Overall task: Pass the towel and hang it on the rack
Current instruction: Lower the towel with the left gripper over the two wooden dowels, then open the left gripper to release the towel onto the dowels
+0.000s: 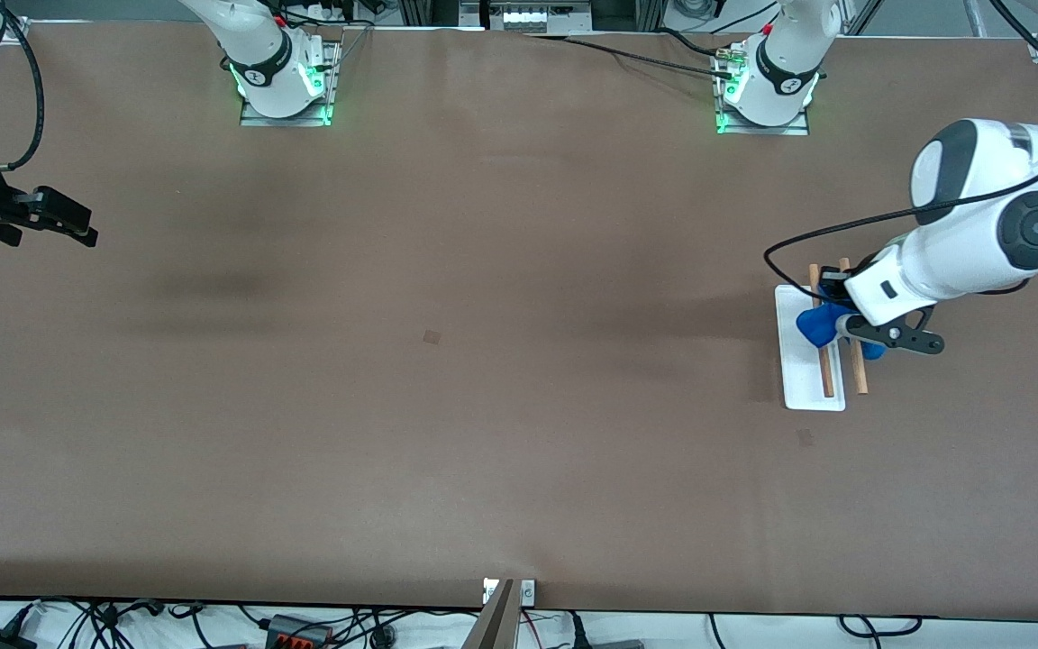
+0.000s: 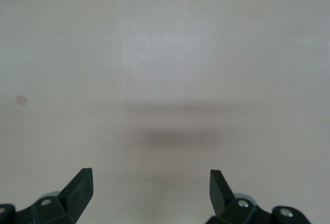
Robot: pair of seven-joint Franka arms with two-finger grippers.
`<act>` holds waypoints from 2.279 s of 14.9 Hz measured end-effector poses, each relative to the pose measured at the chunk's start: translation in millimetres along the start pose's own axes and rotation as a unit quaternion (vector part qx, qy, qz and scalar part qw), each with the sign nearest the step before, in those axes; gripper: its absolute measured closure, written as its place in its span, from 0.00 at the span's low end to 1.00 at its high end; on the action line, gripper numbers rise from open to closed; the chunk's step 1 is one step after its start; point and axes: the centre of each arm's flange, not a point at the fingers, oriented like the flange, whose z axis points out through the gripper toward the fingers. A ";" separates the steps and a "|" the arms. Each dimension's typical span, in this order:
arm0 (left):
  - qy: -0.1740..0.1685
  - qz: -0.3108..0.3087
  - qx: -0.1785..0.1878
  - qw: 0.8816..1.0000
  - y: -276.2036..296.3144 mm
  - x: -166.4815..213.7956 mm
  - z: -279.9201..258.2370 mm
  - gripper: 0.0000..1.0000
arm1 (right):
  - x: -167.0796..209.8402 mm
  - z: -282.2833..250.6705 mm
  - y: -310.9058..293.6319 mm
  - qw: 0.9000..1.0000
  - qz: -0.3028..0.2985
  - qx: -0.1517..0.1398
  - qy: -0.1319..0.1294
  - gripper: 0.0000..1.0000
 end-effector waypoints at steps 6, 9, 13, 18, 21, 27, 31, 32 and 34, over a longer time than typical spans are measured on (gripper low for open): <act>0.021 0.000 -0.003 1.000 2.5 2.0 30.7 0.96 | 0.1 0.2 0.2 1.000 0.000 0.000 0.000 0.00; 0.023 0.000 -0.006 1.000 2.2 3.8 39.7 0.93 | 0.2 0.4 0.3 1.000 0.000 0.000 0.000 0.00; 0.024 -0.003 -0.007 1.000 -1.2 4.6 41.8 0.77 | 0.2 0.4 0.2 1.000 0.000 0.000 0.000 0.00; 0.028 -0.006 -0.008 1.000 -5.3 5.3 40.2 0.67 | 0.2 0.4 0.7 1.000 0.001 0.000 0.000 0.00; 0.030 -0.006 -0.007 1.000 -5.6 6.1 38.3 0.65 | 0.2 0.4 1.0 1.000 0.001 0.000 0.000 0.00; 0.033 -0.007 -0.007 0.999 -6.8 7.4 34.8 0.33 | 0.2 0.4 1.1 1.000 0.001 0.000 0.000 0.00; 0.034 -0.007 -0.007 0.999 -6.9 7.8 33.9 0.24 | 0.2 0.4 1.5 1.000 0.001 0.000 0.000 0.00; 0.034 -0.007 -0.007 0.999 -7.1 7.9 33.7 0.20 | 0.3 0.6 1.6 1.000 0.001 0.000 0.000 0.00; 0.035 -0.007 -0.007 0.999 -7.5 8.0 33.2 0.18 | 0.7 1.7 1.6 1.000 0.001 0.000 -0.001 0.00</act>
